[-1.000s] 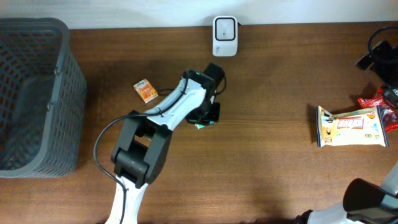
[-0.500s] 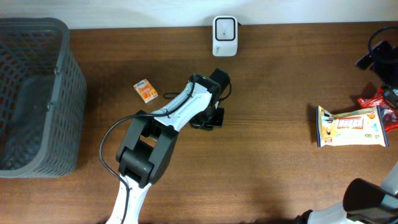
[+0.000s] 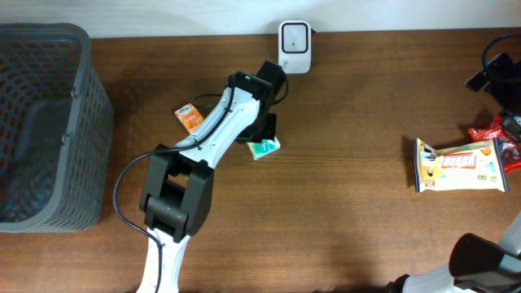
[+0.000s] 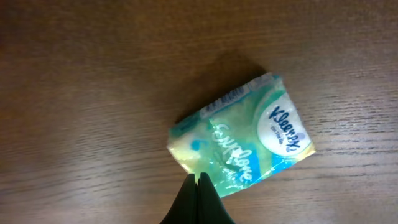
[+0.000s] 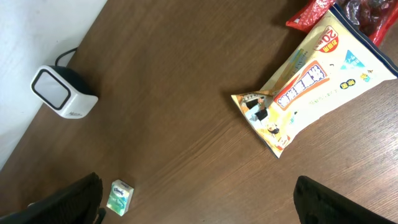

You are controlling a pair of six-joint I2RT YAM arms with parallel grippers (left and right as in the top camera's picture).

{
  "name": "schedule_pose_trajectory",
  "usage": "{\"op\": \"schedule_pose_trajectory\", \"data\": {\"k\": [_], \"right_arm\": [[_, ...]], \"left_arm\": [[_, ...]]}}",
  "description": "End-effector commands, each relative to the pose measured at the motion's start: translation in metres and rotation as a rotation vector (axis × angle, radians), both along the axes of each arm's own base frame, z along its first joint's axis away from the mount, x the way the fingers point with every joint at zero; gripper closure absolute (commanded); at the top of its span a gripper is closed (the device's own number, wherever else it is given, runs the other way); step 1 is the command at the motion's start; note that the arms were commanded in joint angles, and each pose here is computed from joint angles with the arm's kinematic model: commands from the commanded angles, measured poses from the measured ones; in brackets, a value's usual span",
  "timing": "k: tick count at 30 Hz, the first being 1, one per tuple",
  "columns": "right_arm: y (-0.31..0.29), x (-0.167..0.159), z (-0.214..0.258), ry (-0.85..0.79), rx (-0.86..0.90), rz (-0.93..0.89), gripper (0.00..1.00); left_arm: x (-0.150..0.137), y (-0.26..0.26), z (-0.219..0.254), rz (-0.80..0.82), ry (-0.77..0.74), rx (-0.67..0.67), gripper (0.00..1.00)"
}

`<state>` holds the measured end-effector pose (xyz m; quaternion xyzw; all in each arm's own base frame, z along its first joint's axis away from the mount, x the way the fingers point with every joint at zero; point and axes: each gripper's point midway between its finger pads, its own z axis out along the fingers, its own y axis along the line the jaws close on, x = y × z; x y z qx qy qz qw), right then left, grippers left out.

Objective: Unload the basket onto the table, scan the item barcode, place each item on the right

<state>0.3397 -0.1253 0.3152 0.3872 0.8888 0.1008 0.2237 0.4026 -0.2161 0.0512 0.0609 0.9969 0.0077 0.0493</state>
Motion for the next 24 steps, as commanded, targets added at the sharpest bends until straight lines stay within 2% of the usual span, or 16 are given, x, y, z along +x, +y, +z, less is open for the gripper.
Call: {"op": "schedule_pose_trajectory", "data": {"k": [1, 13, 18, 24], "right_arm": [[0.003, 0.0, 0.002, -0.008, 0.007, 0.004, 0.02], [0.003, 0.0, 0.002, -0.008, 0.007, 0.004, 0.02], [0.003, 0.0, 0.002, -0.008, 0.007, 0.004, 0.02], [0.003, 0.0, 0.002, -0.008, 0.007, 0.003, 0.02]], "left_arm": [[-0.018, -0.019, -0.014, -0.03, 0.042, -0.078, 1.0], [-0.036, -0.03, -0.046, -0.058, 0.059, -0.089, 1.0], [-0.053, -0.022, -0.067, -0.02, 0.102, -0.068, 1.0], [-0.066, -0.029, -0.068, -0.026, 0.161, -0.112, 1.0]]}}
